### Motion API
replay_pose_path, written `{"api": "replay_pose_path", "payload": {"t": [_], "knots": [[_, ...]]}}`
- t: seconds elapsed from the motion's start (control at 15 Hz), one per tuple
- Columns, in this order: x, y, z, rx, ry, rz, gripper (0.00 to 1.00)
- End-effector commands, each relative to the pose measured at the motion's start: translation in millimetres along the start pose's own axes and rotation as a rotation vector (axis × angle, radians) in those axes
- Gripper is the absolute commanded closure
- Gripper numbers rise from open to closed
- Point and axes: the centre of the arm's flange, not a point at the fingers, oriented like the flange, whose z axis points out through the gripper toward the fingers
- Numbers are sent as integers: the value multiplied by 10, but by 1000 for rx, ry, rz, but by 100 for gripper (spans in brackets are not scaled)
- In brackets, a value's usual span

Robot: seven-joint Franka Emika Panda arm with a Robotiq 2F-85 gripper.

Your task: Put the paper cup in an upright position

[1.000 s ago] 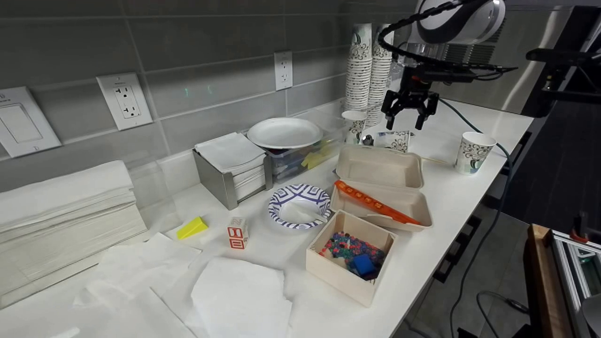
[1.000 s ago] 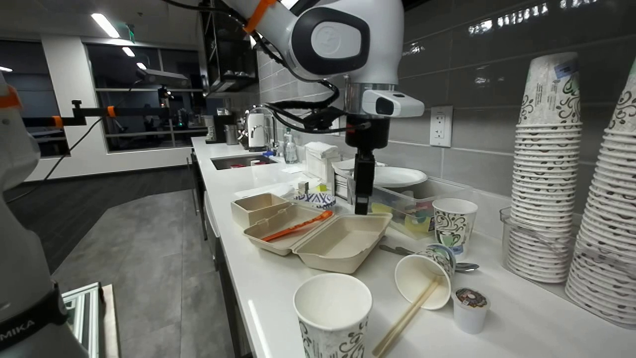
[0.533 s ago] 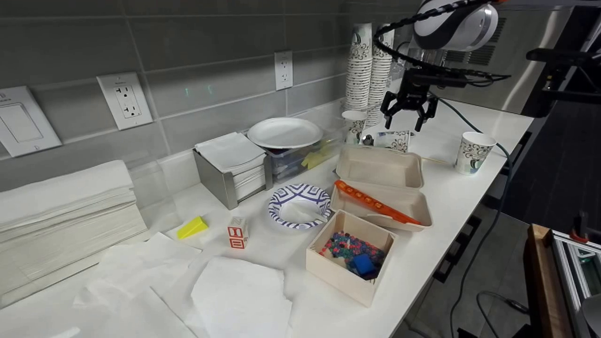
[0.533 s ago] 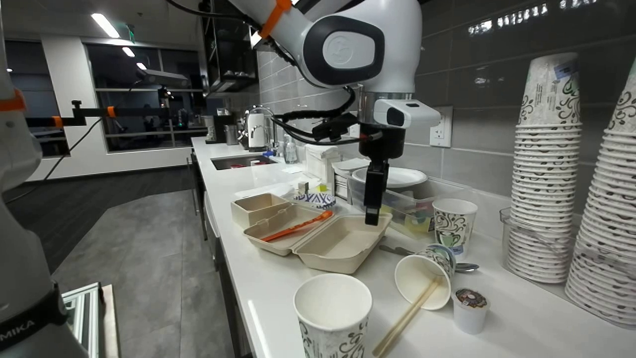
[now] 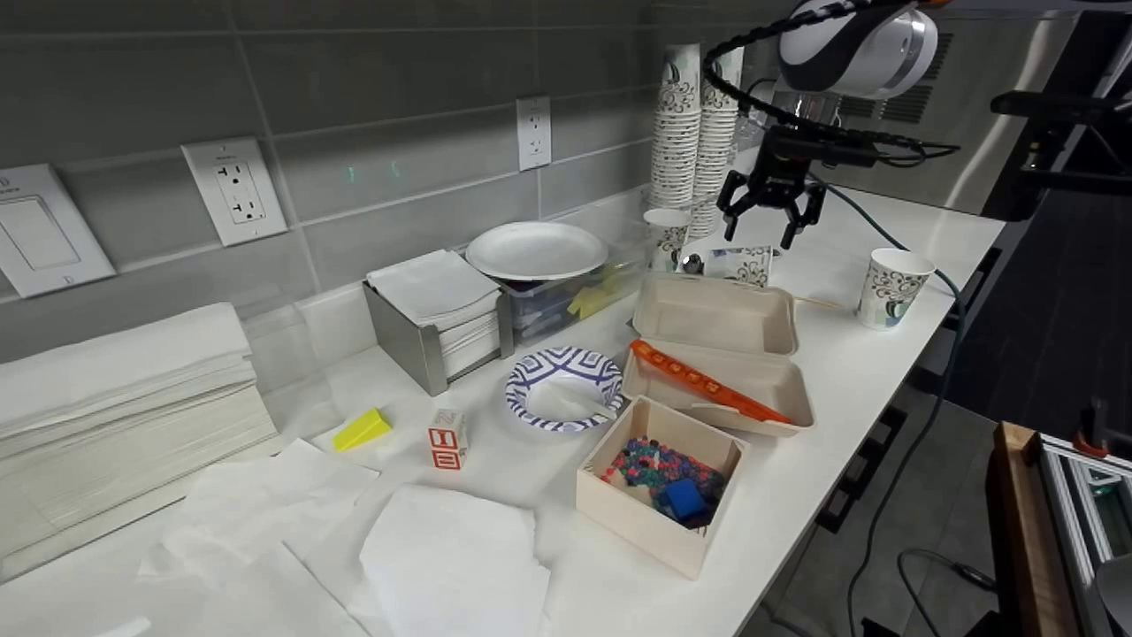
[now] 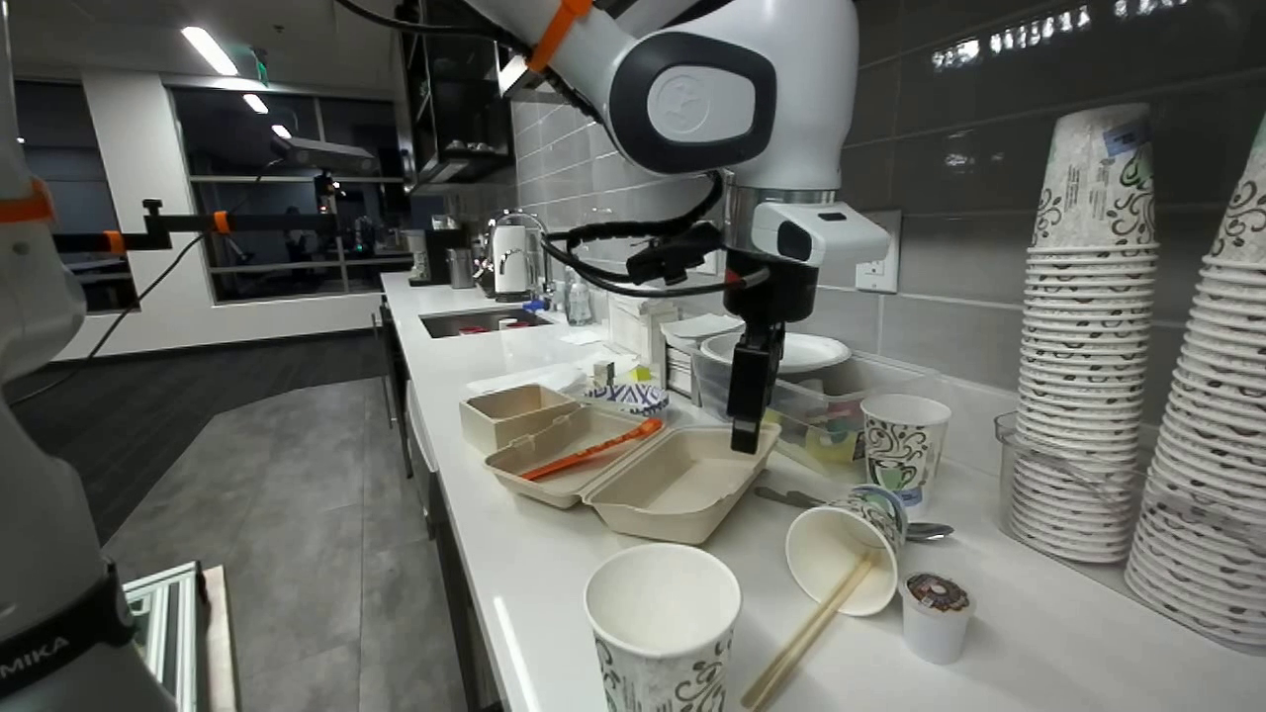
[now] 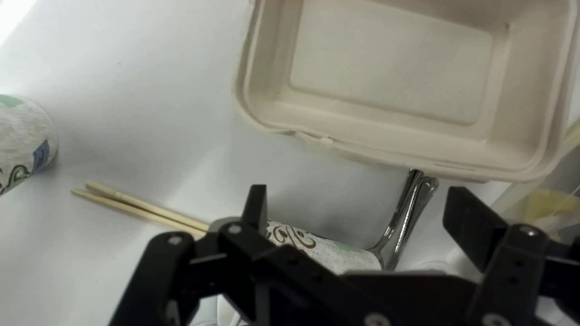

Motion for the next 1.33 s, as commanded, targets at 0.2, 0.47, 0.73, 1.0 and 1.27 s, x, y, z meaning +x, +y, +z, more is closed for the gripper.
{"api": "replay_pose_path", "payload": {"t": [0.2,0.47,0.73,1.0,1.27], "knots": [[540,484,188,184,-26,176,0],[715,709,365,290,-5,190,0],[829,848,513,366,32,194,0],[855,903,620,427,19,180,11],[894,935,691,469,21,176,19]]}}
